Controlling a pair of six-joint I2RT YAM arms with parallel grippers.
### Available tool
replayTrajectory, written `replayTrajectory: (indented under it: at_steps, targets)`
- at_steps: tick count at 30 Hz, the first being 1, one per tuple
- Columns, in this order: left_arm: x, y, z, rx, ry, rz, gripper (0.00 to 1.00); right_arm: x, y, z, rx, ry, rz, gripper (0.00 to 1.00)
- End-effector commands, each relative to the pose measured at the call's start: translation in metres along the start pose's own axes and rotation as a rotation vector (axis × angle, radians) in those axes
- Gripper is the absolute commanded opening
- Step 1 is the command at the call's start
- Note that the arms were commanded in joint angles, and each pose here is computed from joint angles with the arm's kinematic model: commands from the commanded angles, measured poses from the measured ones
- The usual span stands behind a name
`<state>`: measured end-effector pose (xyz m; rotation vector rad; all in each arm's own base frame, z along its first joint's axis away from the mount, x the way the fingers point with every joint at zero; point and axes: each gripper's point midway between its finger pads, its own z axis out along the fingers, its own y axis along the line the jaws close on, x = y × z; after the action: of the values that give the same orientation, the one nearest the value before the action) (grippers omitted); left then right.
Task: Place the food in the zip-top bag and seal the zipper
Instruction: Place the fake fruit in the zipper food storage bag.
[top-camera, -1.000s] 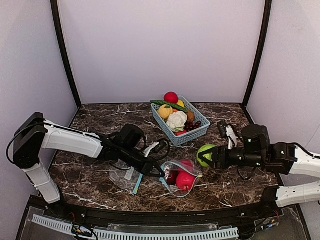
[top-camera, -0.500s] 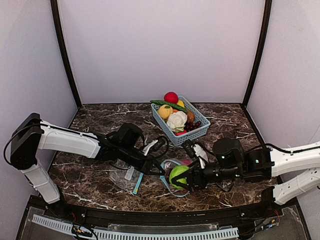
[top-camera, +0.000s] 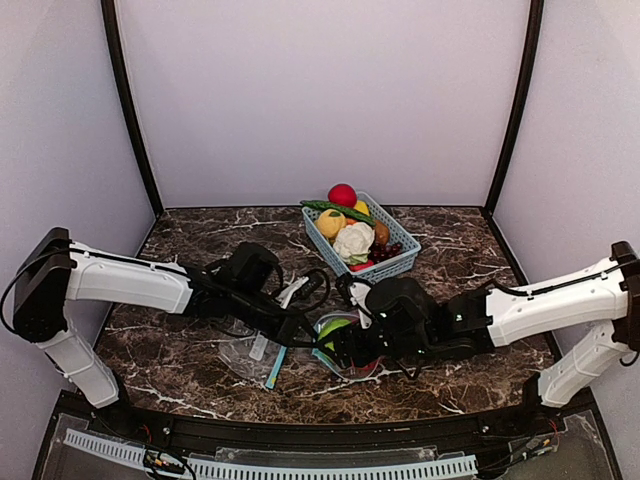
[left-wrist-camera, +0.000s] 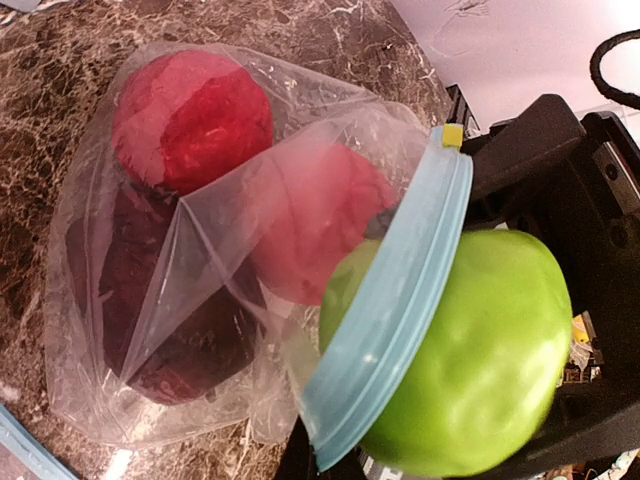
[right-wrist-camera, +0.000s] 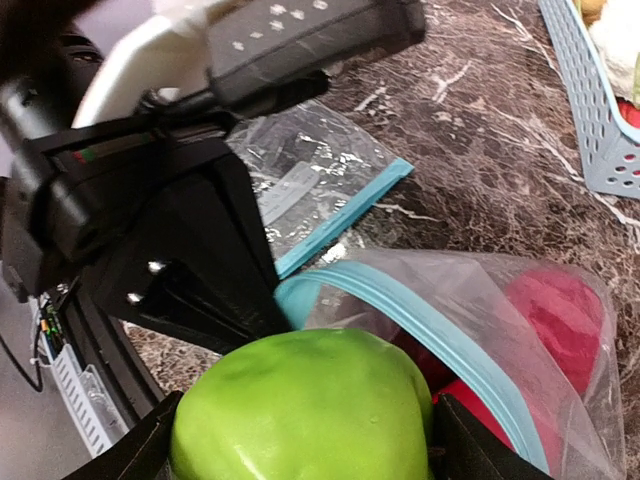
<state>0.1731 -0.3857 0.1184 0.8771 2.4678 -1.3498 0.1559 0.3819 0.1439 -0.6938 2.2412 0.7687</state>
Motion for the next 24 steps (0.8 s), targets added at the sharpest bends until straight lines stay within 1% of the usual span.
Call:
replayTrajectory:
  at_steps: [1, 5, 11, 19, 24]
  targets:
    - [0.005, -0.011, -0.013, 0.008, 0.005, 0.027, 0.01, 0.009, -0.026, 0.010, 0.157, 0.014, 0.021, 0.52]
    - [0.007, -0.013, -0.016, 0.008, 0.006, 0.027, 0.01, 0.016, -0.041, 0.016, 0.226, 0.027, 0.031, 0.52]
    - [0.009, -0.017, -0.020, 0.016, 0.011, 0.022, 0.01, 0.016, -0.053, 0.029, 0.270, 0.047, 0.040, 0.52]
    - [0.010, -0.025, -0.021, 0.055, 0.024, 0.021, 0.01, 0.006, -0.054, 0.044, 0.270, 0.056, 0.032, 0.52]
    - [0.010, -0.023, -0.022, 0.037, 0.018, 0.017, 0.01, -0.009, -0.051, 0.040, 0.236, 0.017, 0.064, 0.52]
